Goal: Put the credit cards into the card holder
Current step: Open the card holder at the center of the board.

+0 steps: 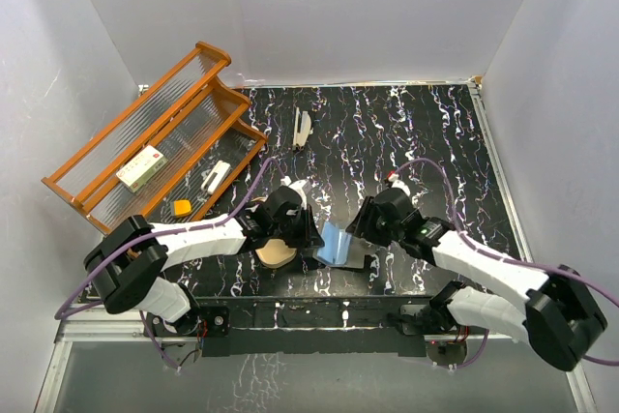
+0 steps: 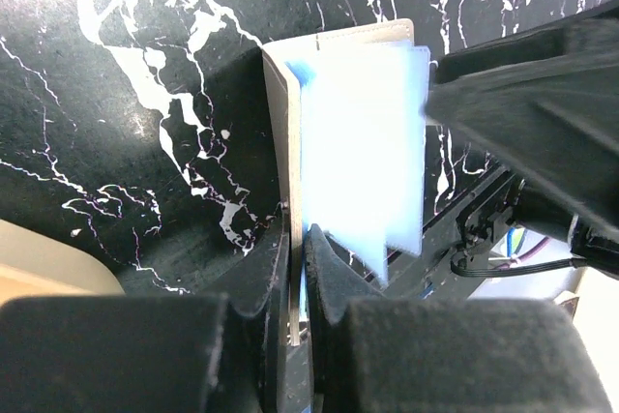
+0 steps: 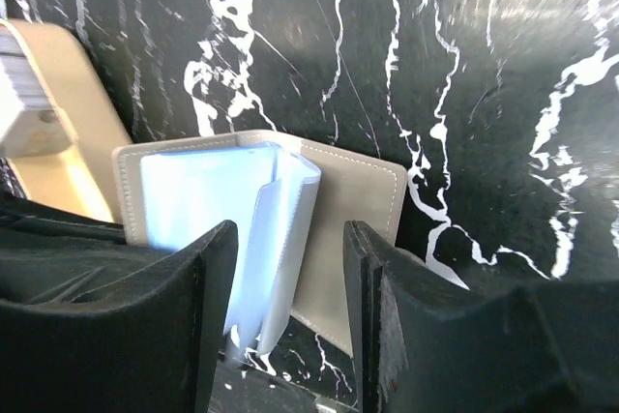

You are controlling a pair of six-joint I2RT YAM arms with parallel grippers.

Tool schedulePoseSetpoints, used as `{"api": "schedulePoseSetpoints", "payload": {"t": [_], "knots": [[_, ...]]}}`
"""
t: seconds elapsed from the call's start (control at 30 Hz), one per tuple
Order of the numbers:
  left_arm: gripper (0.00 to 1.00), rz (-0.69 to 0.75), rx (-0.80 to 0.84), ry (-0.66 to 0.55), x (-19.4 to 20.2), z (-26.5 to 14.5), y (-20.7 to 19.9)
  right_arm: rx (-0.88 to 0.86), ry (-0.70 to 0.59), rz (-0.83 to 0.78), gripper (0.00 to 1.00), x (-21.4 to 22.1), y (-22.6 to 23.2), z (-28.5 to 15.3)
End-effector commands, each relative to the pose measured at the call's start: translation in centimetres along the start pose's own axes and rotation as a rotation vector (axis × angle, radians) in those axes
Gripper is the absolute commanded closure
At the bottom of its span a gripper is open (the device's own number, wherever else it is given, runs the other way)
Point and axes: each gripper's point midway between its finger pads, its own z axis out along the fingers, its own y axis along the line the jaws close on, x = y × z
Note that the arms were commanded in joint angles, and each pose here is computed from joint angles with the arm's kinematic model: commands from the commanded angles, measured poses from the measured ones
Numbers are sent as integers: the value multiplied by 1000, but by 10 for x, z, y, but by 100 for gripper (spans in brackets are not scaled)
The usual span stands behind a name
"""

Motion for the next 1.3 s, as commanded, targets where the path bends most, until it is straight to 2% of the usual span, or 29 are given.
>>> {"api": "schedulePoseSetpoints", "payload": {"t": [0.0, 0.07, 0.17, 0.3, 0.57, 0.77, 0.87, 1.1, 1.27], "knots": [[100, 16, 45, -78, -24, -17, -26, 61, -126, -44, 53, -39, 9, -40], [100, 19, 39, -84, -27, -18, -27, 13, -145, -75, 53, -48, 22, -54], [100, 21, 25, -89, -29, -16, -25, -151, -139, -83, 52, -53, 60, -68], [100, 22, 2, -74, -29, -11, -23, -299, -126, -67, 53, -54, 92, -74], [100, -13, 48, -96, -33, -2, -31, -239, -45, 5, 54, -35, 76, -37], [100, -56, 8, -133, -39, 8, -21, -118, -7, 5, 46, -25, 52, -9], [87, -65, -15, -143, -40, 7, -17, -73, 24, 5, 42, -19, 45, 2], [54, -29, -112, -200, -51, -18, -6, 53, 73, -31, 40, -6, 36, 20], [46, -7, -171, -265, -63, -46, -1, 90, 76, -37, 39, -3, 38, 27]]}}
